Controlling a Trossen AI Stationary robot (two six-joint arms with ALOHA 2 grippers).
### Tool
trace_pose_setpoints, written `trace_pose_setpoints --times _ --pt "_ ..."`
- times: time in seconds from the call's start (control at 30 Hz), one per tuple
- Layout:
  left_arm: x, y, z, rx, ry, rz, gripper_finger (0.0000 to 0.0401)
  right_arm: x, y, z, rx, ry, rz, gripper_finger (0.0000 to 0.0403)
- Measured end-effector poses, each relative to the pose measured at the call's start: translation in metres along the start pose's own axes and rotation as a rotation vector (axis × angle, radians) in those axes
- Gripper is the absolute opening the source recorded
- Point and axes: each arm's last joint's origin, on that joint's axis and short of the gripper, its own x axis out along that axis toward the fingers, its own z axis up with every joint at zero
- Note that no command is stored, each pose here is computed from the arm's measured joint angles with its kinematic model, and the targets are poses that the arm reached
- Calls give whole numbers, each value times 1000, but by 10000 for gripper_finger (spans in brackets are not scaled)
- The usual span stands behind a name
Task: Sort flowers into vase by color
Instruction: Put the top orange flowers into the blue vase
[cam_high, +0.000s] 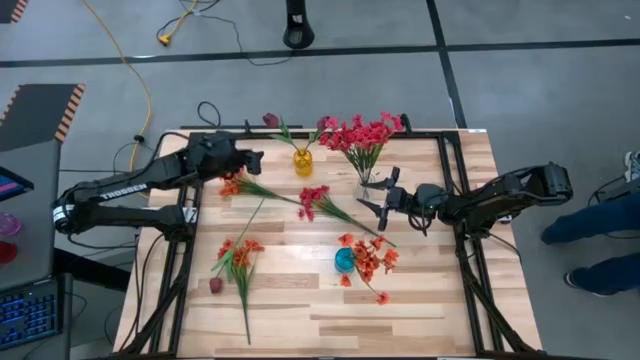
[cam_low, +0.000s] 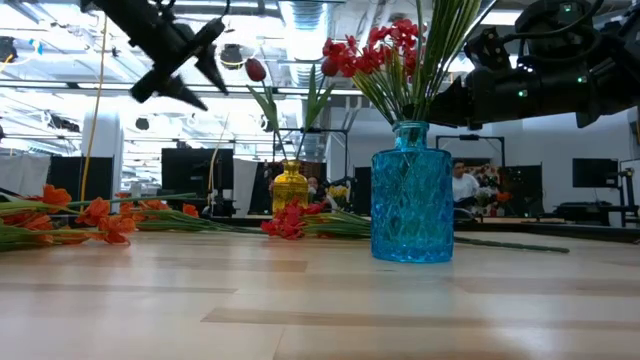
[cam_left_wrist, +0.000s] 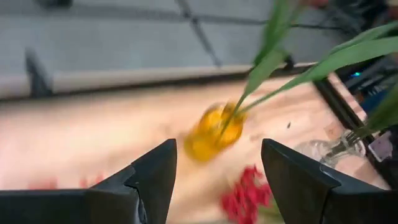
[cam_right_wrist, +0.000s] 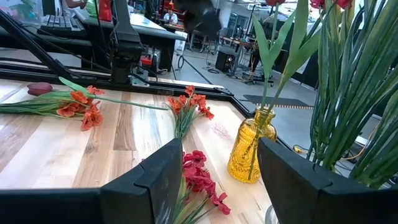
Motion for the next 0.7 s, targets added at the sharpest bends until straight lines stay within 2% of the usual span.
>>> trace_pose_setpoints --times 0.17,0.43,0.7 --pt "5 8 -15 -232 178 88 222 0 0 0 0 0 0 235" --pt "28 16 -38 -620 357 354 222 0 0 0 0 -2 0 235" --pt "64 21 -55 -818 459 536 222 0 0 0 0 -1 1 235"
